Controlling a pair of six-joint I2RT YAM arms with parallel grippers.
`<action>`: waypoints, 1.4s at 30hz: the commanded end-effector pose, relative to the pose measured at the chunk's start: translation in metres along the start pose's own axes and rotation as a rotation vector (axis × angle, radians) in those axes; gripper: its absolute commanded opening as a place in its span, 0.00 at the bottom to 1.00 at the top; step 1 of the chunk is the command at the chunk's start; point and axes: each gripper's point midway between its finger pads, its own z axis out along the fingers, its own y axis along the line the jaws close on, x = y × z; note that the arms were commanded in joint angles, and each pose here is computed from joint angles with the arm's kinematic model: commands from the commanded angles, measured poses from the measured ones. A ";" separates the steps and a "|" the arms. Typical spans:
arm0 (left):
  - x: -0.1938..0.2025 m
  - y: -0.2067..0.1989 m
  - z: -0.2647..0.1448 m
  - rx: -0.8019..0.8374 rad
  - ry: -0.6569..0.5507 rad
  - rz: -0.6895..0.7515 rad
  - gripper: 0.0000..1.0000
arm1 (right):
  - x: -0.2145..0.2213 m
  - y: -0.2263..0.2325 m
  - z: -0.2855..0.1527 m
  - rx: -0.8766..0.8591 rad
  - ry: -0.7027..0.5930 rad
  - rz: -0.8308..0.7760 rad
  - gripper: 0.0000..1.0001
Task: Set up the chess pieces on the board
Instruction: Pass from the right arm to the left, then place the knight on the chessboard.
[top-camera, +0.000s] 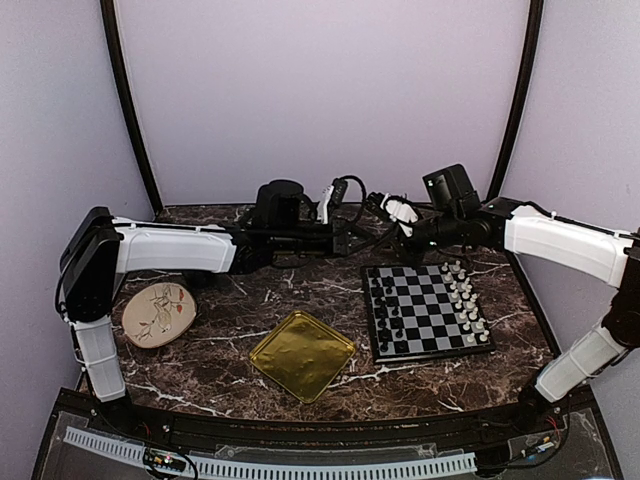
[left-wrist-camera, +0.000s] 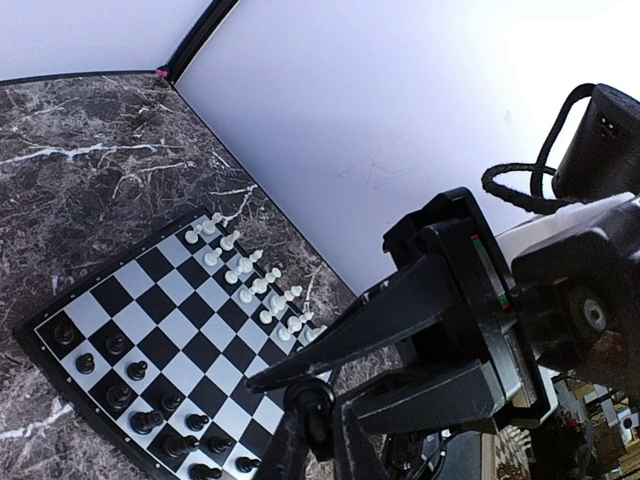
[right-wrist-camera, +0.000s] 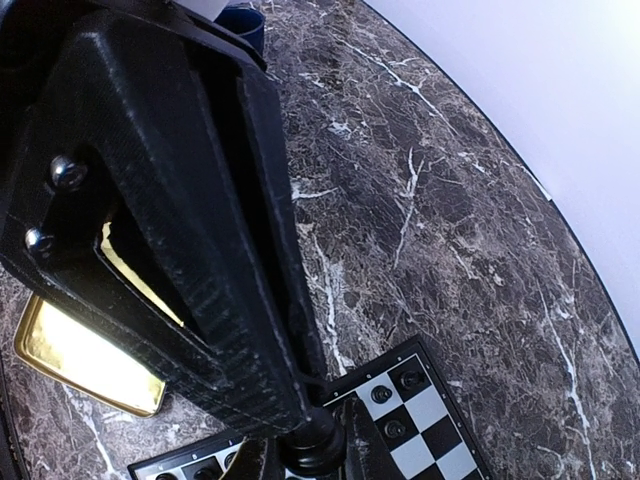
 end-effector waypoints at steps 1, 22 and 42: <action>-0.009 -0.014 0.005 0.044 -0.013 0.022 0.08 | -0.008 -0.003 -0.004 0.013 -0.037 -0.014 0.15; 0.058 0.024 0.088 0.002 0.318 0.298 0.00 | 0.124 -0.063 -0.105 0.230 0.120 0.204 0.39; 0.151 0.037 0.133 -0.137 0.585 0.646 0.00 | 0.144 -0.103 -0.120 0.344 0.080 0.400 0.41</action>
